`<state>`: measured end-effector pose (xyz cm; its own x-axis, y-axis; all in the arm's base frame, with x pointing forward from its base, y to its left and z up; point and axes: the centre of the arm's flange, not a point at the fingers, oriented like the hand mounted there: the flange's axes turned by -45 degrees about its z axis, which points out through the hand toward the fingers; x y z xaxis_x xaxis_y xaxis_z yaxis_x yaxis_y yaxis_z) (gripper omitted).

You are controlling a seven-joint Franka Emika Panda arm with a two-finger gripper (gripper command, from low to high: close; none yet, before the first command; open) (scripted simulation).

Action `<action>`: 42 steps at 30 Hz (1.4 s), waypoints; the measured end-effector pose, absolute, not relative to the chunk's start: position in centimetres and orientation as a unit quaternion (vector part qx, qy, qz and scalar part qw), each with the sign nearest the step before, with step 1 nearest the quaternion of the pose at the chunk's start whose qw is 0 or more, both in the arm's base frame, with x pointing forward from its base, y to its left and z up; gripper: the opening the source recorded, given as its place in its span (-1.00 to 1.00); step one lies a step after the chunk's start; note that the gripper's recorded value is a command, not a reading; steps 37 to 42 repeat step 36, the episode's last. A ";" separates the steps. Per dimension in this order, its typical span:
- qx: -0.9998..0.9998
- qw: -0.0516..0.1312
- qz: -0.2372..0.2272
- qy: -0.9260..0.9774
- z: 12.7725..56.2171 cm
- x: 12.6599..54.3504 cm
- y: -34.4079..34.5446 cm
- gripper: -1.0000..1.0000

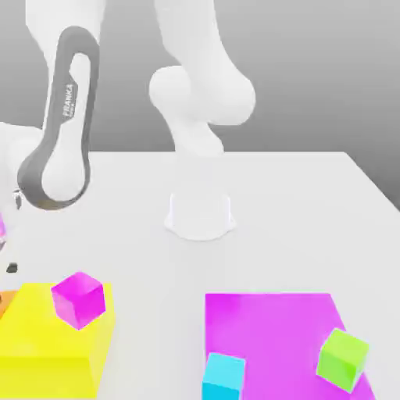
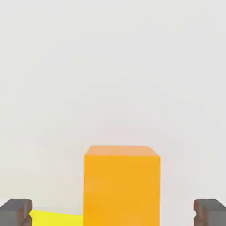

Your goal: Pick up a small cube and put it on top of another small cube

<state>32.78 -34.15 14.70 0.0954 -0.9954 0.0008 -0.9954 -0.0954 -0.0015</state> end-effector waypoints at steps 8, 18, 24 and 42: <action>-0.740 0.000 -0.001 0.673 13.3 32.7 -34.1 -1.00; -0.789 0.000 0.017 0.615 21.8 34.4 -33.8 -1.00; -0.847 0.003 0.010 0.532 29.3 39.9 -24.8 -1.00; -0.866 0.001 0.000 0.500 28.2 41.1 -18.5 1.00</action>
